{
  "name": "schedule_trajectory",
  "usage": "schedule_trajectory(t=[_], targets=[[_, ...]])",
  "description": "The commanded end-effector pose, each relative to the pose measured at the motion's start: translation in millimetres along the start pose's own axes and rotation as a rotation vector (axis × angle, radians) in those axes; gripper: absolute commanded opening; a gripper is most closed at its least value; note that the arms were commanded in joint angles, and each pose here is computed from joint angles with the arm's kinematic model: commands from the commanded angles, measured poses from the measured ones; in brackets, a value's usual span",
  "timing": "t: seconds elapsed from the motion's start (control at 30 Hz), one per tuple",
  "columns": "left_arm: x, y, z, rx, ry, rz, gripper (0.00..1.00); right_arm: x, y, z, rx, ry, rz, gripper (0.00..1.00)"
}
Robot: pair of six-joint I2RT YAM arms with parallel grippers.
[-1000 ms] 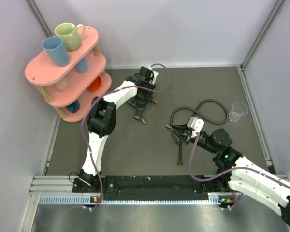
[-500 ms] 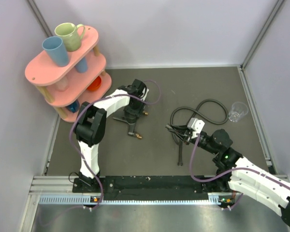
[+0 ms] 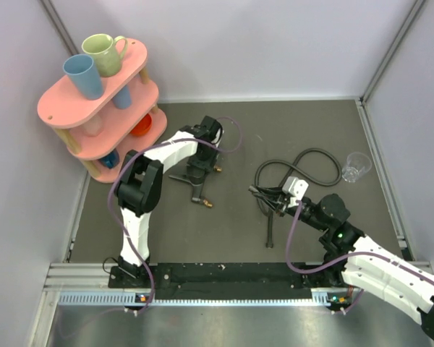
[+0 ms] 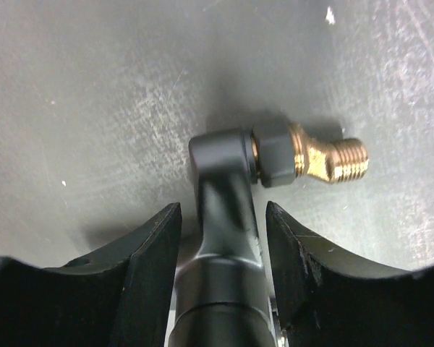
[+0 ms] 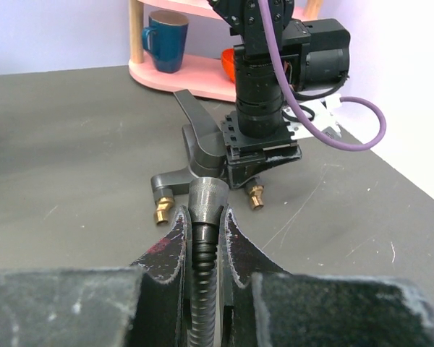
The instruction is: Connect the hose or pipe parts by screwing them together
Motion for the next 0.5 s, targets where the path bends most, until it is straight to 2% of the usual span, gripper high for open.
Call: schedule_trajectory(t=[0.0, 0.17, 0.47], targets=[[-5.8, 13.4, 10.3, -0.015, -0.03, -0.008, 0.56, 2.6, 11.8, -0.9, -0.057, 0.009, -0.013, 0.0], [-5.0, 13.7, 13.7, 0.006, -0.014, -0.029, 0.57, 2.6, 10.7, -0.9, -0.054, 0.009, -0.013, 0.0], [-1.6, 4.0, 13.4, 0.092, -0.014, -0.001, 0.51, 2.7, 11.2, -1.2, -0.057, 0.009, -0.018, 0.0]])
Point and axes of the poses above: each gripper's point midway between its finger pads, its own z axis out along the fingers, its own x axis along the line the jaws close on, y = z × x, the point moved 5 cm from there along -z, back along the fingers, and after that the axes turned 7 degrees about z, right-handed, at the moved point
